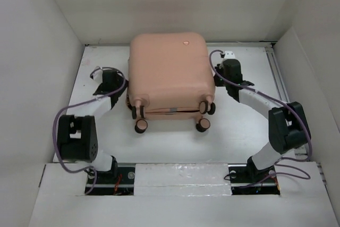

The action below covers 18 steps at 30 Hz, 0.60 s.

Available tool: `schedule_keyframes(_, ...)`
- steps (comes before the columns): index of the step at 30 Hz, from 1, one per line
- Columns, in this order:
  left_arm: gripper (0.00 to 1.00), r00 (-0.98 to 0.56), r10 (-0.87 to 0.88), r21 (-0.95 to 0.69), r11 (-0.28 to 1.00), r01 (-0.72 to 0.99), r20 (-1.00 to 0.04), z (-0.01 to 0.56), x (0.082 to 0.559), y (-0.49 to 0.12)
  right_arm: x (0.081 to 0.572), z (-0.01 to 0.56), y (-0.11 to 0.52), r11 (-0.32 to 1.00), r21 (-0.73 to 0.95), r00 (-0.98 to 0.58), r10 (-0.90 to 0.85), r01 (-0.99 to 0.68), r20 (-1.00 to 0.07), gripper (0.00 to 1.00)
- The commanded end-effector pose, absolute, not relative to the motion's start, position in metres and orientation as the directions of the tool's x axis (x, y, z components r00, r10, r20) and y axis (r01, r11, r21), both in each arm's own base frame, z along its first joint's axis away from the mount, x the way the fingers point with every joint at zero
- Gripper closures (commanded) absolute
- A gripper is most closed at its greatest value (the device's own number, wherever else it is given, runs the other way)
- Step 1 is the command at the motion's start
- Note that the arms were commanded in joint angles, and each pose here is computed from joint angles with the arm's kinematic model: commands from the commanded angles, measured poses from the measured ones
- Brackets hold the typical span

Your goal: Pack the luggage

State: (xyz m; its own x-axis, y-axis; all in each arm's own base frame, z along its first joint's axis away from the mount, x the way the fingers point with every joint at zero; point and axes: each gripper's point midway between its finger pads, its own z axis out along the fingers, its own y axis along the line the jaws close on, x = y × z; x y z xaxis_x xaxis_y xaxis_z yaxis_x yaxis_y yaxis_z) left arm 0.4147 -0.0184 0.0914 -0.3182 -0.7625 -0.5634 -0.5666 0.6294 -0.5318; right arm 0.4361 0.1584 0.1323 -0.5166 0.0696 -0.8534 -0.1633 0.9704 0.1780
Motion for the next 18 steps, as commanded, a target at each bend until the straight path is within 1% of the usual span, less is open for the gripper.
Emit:
schedule_keyframes(1, 0.39, -0.592, -0.662, -0.674, 0.695, -0.252, -0.46, 0.12, 0.353, -0.156, 0.446, 0.185, 0.204, 0.873, 0.296, -0.419, 0.12, -0.386, -0.9, 1.0)
schedule_keyframes(3, 0.39, -0.61, -0.649, -0.668, 0.702, -0.248, -0.455, 0.112, 0.328, -0.167, 0.451, 0.176, 0.21, 0.855, 0.308, -0.446, 0.103, -0.417, -0.889, 1.0)
schedule_keyframes(4, 0.39, -0.609, -0.648, -0.689, 0.691, -0.218, -0.457, 0.124, 0.314, -0.182, 0.457, 0.188, 0.22, 0.831, 0.32, -0.44, 0.102, -0.456, -0.892, 1.0)
schedule_keyframes(5, 0.39, -0.62, -0.643, -0.689, 0.691, -0.219, -0.449, 0.122, 0.302, -0.186, 0.463, 0.189, 0.225, 0.822, 0.325, -0.444, 0.099, -0.467, -0.891, 1.0)
schedule_keyframes(6, 0.39, -0.629, -0.639, -0.687, 0.692, -0.221, -0.443, 0.115, 0.29, -0.188, 0.469, 0.173, 0.229, 0.821, 0.328, -0.48, 0.077, -0.466, -0.874, 1.0)
schedule_keyframes(7, 0.39, -0.615, -0.646, -0.685, 0.693, -0.225, -0.452, 0.115, 0.284, -0.188, 0.471, 0.174, 0.241, 0.8, 0.329, -0.484, 0.055, -0.502, -0.873, 1.0)
schedule_keyframes(8, 0.39, -0.615, -0.65, -0.712, 0.674, -0.196, -0.445, 0.126, 0.27, -0.199, 0.483, 0.198, 0.256, 0.776, 0.326, -0.45, 0.061, -0.54, -0.891, 1.0)
schedule_keyframes(10, 0.39, -0.605, -0.655, -0.694, 0.685, -0.221, -0.453, 0.115, 0.253, -0.195, 0.493, 0.182, 0.271, 0.76, 0.326, -0.491, 0.01, -0.562, -0.871, 1.0)
schedule_keyframes(11, 0.39, -0.61, -0.651, -0.71, 0.676, -0.197, -0.451, 0.122, 0.241, -0.202, 0.505, 0.209, 0.281, 0.735, 0.322, -0.452, 0.023, -0.596, -0.891, 1.0)
schedule_keyframes(13, 0.38, -0.598, -0.662, -0.69, 0.685, -0.236, -0.452, 0.12, 0.229, -0.195, 0.513, 0.208, 0.285, 0.732, 0.326, -0.473, 0.005, -0.599, -0.881, 1.0)
schedule_keyframes(14, 0.38, -0.534, -0.683, -0.673, 0.693, -0.259, -0.498, 0.127, 0.233, -0.182, 0.519, 0.219, 0.28, 0.742, 0.317, -0.457, 0.016, -0.591, -0.889, 1.0)
schedule_keyframes(15, 0.38, -0.491, -0.697, -0.688, 0.685, -0.24, -0.523, 0.145, 0.228, -0.177, 0.526, 0.231, 0.27, 0.756, 0.307, -0.435, 0.033, -0.578, -0.9, 1.0)
schedule_keyframes(16, 0.36, -0.442, -0.701, -0.668, 0.697, -0.26, -0.559, 0.157, 0.225, -0.162, 0.528, 0.258, 0.259, 0.768, 0.289, -0.389, 0.056, -0.572, -0.919, 1.0)
schedule_keyframes(17, 0.35, -0.303, -0.717, -0.661, 0.696, -0.279, -0.628, 0.176, 0.232, -0.137, 0.534, 0.272, 0.235, 0.806, 0.275, -0.368, 0.077, -0.524, -0.927, 1.0)
schedule_keyframes(18, 0.33, -0.234, -0.746, -0.704, 0.666, -0.247, -0.624, 0.201, 0.228, -0.127, 0.531, 0.276, 0.22, 0.826, 0.27, -0.361, 0.087, -0.496, -0.929, 1.0)
